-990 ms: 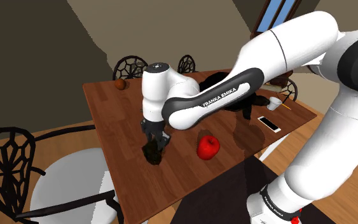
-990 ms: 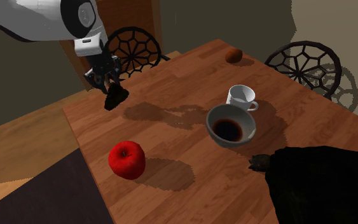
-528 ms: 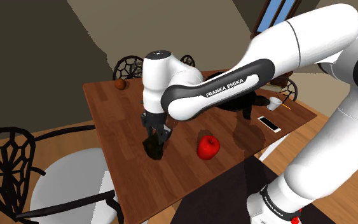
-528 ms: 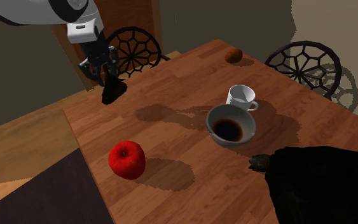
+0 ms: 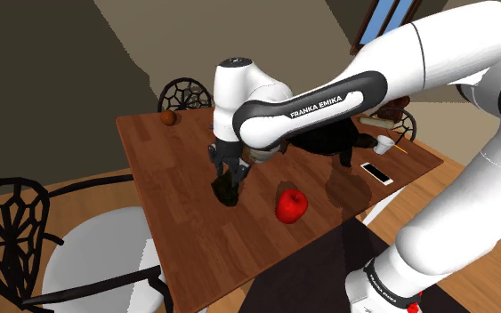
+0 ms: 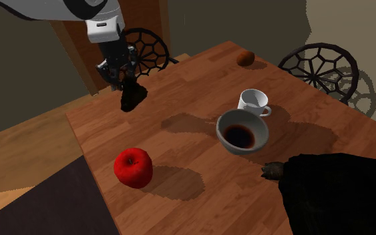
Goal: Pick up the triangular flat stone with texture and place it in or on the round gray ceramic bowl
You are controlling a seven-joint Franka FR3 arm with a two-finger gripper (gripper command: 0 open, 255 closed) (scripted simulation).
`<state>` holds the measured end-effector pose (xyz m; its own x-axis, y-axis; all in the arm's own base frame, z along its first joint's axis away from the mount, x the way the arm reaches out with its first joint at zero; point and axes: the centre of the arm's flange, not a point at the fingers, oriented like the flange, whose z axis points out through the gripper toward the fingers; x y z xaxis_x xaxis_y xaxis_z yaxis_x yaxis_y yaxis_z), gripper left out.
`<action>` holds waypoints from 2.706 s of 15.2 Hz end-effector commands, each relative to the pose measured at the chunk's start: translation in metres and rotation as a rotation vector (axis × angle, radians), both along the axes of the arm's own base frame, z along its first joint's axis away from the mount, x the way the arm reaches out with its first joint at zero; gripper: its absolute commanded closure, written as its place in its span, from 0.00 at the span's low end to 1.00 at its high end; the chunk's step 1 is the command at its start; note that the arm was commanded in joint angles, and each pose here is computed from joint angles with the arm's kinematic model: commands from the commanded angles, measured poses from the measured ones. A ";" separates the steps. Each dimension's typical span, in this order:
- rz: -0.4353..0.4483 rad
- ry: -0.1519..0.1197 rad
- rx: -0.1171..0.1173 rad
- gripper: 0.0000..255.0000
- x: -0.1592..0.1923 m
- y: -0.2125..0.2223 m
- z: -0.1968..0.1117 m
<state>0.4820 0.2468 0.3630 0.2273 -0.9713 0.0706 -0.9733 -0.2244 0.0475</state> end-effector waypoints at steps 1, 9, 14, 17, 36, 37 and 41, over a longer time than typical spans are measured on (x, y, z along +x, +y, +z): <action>0.001 0.000 0.000 1.00 0.011 -0.023 0.001; 0.001 0.000 0.000 1.00 0.060 -0.116 0.001; 0.001 0.000 0.000 1.00 0.090 -0.175 0.001; 0.001 0.000 0.000 1.00 0.109 -0.210 0.001; 0.125 -0.003 0.384 0.00 0.171 -0.397 -0.030; 0.125 -0.003 0.384 0.00 0.171 -0.396 -0.035; 0.125 -0.003 0.384 0.00 0.170 -0.389 -0.055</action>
<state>0.6520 -0.1434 0.3135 0.3439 -0.8934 -0.2892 -0.9381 -0.3404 -0.0640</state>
